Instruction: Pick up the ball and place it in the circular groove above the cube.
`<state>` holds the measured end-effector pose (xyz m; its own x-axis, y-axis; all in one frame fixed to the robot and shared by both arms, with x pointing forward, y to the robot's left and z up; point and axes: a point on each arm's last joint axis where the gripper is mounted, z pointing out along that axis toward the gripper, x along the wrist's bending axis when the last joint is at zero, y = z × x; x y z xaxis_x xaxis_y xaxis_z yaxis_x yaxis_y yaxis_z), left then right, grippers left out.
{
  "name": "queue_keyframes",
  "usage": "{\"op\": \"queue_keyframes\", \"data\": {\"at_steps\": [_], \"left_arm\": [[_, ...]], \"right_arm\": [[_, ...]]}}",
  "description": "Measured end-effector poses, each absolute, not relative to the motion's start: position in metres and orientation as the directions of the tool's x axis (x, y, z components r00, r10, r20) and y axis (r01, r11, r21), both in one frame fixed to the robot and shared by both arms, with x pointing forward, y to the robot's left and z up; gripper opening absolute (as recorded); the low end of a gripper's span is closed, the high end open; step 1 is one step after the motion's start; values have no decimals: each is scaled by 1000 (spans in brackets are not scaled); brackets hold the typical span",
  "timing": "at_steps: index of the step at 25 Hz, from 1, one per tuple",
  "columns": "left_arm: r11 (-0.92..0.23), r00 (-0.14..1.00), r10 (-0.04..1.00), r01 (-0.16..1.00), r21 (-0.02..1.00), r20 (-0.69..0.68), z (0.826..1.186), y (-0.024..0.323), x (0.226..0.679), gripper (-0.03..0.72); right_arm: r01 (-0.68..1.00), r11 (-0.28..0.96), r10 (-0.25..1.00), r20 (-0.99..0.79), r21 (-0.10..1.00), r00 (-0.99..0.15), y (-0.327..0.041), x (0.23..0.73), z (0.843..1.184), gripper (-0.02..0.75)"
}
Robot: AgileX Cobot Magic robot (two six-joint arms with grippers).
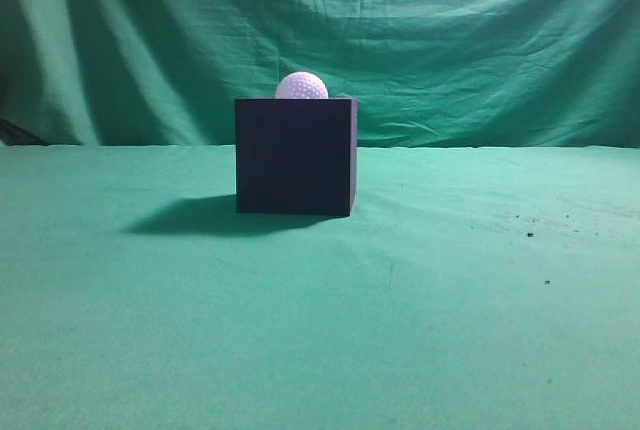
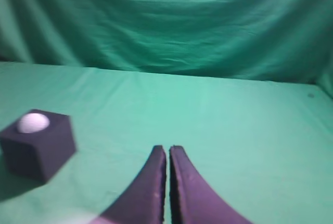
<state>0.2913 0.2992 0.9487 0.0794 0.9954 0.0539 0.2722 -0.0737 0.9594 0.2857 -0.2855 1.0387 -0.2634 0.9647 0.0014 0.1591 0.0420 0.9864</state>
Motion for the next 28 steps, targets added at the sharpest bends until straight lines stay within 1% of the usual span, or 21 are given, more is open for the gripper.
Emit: {"op": "queue_keyframes", "data": {"at_steps": [2, 5, 10, 16, 28], "left_arm": [[-74, 79, 995, 272, 959, 54, 949, 299, 291, 0], [-74, 79, 995, 272, 959, 54, 949, 299, 291, 0], [-74, 79, 995, 272, 959, 54, 949, 299, 291, 0], [-74, 79, 995, 272, 959, 54, 949, 299, 291, 0], [-74, 79, 995, 272, 959, 54, 949, 299, 291, 0]], "right_arm": [[157, 15, 982, 15, 988, -190, -289, 287, 1020, 0], [153, -11, 992, 30, 988, -121, -292, 287, 995, 0], [221, -42, 995, 61, 974, -81, -293, 292, 957, 0], [290, -43, 995, 69, 956, -79, -292, 291, 948, 0], [301, -42, 994, 69, 953, -79, -292, 291, 947, 0]]}}
